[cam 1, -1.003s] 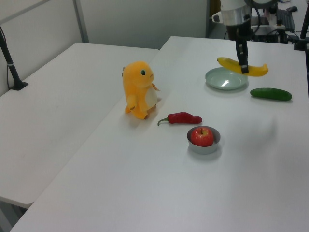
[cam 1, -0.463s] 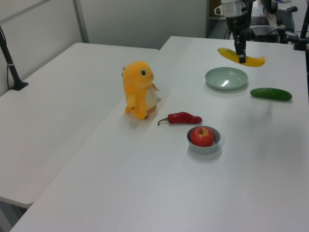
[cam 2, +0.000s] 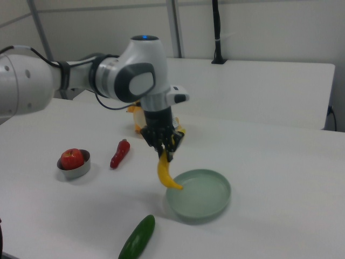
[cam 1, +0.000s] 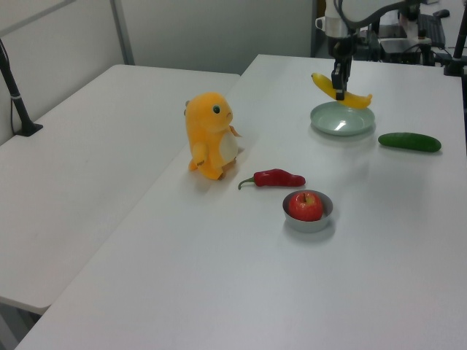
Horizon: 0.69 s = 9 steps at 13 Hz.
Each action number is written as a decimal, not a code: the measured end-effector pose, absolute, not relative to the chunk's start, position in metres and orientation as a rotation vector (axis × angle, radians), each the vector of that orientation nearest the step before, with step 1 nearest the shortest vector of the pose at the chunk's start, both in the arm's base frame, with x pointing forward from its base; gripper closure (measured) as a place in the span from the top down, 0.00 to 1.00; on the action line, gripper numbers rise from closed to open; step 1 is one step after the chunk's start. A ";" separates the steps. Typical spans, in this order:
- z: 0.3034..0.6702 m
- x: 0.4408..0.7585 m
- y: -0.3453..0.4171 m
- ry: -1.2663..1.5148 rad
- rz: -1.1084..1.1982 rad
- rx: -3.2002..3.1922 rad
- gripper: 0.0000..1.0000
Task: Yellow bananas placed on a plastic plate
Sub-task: 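Lower the banana onto the plate and open the gripper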
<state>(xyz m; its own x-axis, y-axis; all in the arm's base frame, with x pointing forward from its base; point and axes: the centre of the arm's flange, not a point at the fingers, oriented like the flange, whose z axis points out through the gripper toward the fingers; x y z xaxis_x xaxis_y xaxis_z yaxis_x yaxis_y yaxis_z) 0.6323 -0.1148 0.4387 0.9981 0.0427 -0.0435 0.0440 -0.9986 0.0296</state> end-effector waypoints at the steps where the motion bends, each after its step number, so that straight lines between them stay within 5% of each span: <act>1: 0.429 0.635 -0.125 0.046 -0.055 3.106 0.28; 9: 0.368 0.646 -0.146 0.033 -0.103 3.097 0.28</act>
<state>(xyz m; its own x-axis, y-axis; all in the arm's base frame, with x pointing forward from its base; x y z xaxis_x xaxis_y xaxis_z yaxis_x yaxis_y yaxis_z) 0.6459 -0.1460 0.3678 0.9975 0.0200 -0.0671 0.0228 -0.9989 0.0420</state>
